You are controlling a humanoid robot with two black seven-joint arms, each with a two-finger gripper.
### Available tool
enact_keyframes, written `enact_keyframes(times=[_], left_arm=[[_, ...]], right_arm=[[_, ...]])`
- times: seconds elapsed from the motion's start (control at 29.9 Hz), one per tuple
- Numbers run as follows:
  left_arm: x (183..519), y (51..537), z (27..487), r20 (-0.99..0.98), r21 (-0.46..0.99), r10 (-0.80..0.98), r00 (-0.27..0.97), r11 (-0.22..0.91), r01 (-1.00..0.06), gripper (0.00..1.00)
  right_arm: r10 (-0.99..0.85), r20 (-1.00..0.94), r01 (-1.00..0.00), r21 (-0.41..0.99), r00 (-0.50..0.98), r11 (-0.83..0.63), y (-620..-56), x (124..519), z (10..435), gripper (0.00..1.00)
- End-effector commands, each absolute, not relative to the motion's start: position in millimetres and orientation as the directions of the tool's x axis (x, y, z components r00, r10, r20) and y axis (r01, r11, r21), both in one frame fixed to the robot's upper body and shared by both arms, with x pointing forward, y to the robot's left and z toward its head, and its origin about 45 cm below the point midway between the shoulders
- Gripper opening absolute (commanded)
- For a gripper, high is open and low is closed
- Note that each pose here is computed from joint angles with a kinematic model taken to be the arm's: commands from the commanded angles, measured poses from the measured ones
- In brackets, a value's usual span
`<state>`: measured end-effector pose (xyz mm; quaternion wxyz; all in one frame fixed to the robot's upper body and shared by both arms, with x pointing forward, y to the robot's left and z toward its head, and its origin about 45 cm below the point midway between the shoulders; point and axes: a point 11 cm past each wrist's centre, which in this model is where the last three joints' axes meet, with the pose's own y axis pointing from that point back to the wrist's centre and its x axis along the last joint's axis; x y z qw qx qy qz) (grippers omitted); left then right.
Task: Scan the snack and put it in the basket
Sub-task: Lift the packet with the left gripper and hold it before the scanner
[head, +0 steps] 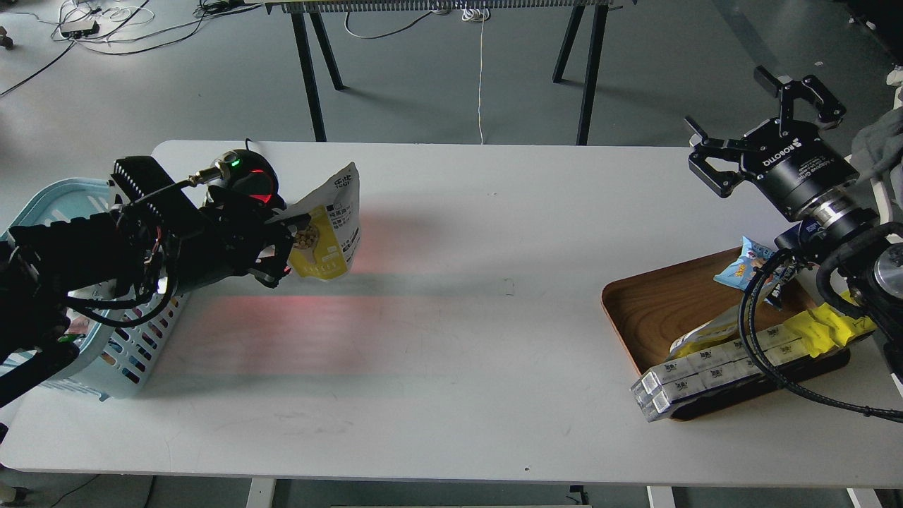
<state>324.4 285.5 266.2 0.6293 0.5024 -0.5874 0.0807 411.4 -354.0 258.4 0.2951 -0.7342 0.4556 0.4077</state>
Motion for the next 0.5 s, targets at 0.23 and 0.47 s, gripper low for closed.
enact_keyframes(times=[0.23,0.47], left_arm=[[332.2,283.3,269.1,0.829,0.526,-0.471,0.300,0.478,-0.704,0.00],[333.2,275.6,269.8,0.842,0.510,-0.456,0.289,0.497,-0.702,0.00]], right_arm=[[-0.438,-0.862,-0.908,-0.058,0.255,-0.414,-353.4,411.5,257.7,0.96],[-0.437,-0.862,-0.908,-0.059,0.256,-0.415,-352.9,411.5,258.0,0.96]])
